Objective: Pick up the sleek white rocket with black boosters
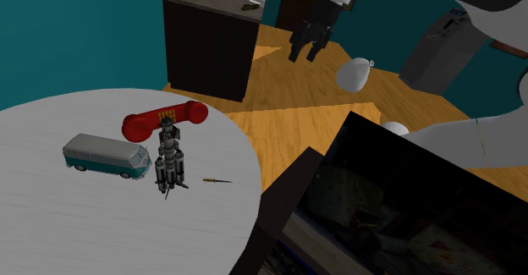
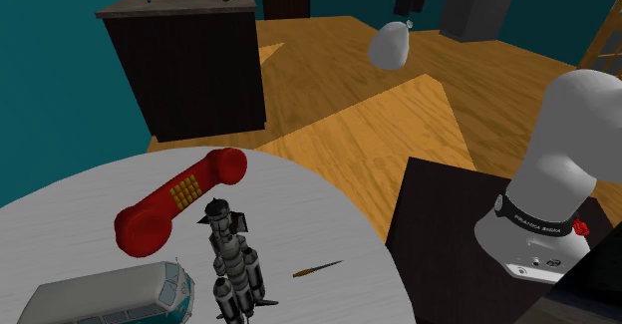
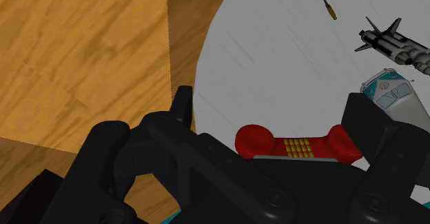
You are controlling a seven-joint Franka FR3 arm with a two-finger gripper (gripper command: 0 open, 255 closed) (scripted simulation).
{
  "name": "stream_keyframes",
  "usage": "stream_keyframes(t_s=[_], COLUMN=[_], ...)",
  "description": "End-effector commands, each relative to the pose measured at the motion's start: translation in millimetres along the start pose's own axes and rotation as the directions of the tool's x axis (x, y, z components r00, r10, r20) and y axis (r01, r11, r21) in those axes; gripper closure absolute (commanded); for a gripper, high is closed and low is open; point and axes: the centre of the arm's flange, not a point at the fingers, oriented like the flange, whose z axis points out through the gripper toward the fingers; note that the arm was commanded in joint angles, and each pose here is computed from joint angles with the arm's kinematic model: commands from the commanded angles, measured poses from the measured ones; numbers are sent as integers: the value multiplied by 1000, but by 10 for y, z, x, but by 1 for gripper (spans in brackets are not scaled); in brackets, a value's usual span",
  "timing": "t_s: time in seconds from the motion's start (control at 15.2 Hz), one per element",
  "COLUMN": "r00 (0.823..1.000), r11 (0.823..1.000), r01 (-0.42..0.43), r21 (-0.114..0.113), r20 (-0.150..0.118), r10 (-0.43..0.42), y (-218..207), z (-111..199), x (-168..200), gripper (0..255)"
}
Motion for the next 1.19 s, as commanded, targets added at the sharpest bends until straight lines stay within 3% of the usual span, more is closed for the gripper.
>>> stream_keyframes(t_s=[0.0, 0.53, 1.12], r00=[1000, 994, 972], r11=[1000, 996, 980], r01=[0, 83, 171], r21=[0, -44, -100], r20=[0, -71, -145], r10=[0, -86, -184], y=[0, -962, -2030], z=[0, 494, 1086], x=[0, 130, 225], gripper=[0, 0, 0])
